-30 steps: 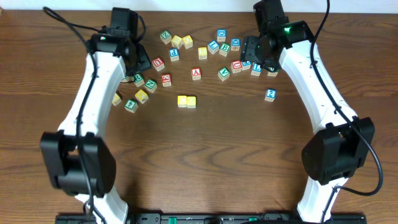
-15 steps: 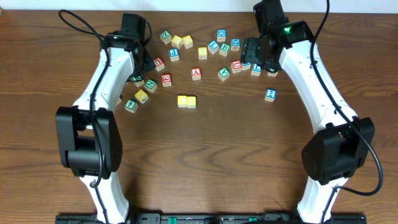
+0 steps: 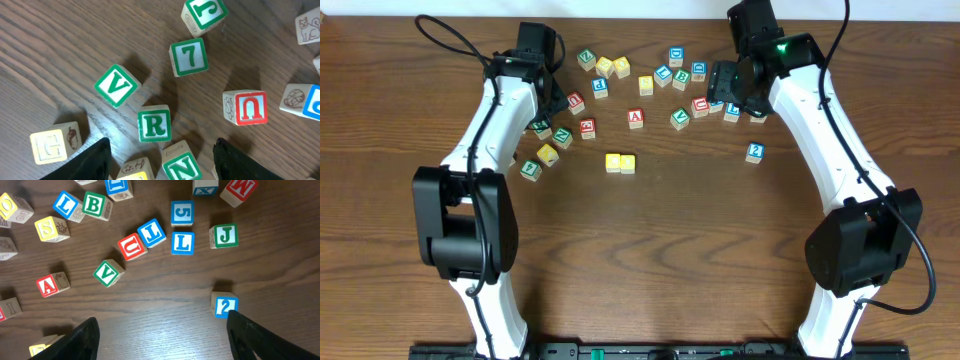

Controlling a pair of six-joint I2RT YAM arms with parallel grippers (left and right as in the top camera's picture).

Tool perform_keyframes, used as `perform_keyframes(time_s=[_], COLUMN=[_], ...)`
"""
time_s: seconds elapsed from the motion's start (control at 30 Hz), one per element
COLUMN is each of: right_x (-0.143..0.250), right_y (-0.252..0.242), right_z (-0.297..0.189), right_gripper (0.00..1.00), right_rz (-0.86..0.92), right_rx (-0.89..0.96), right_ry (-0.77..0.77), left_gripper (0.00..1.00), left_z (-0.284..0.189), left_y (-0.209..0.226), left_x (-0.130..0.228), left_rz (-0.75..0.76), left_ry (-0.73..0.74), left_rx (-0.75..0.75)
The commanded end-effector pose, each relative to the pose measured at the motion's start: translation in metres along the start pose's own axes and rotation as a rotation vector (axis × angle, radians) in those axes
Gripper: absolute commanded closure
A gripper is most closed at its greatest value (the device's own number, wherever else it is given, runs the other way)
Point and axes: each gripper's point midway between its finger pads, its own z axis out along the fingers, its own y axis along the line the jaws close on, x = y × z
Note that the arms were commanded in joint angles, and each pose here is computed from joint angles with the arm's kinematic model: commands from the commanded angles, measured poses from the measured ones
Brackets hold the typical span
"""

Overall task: Spell out CORL
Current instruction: 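Move the left gripper over the green R block and close on it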

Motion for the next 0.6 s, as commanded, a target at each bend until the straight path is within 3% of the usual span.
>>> perform_keyframes(time_s=[0.0, 0.57], right_x=[-0.003, -0.002], right_y=[-0.005, -0.006], right_z=[-0.009, -0.009], right_gripper=[0.24, 0.24], right_rz=[0.016, 0.016], right_rx=[0.009, 0.014], right_ry=[-0.022, -0.02], left_gripper=[0.35, 0.36], left_z=[0.012, 0.027], left_y=[0.002, 0.004], left_x=[-0.002, 0.003], left_rz=[-0.009, -0.054], left_ry=[-0.006, 0.01], left_rx=[-0.027, -0.049])
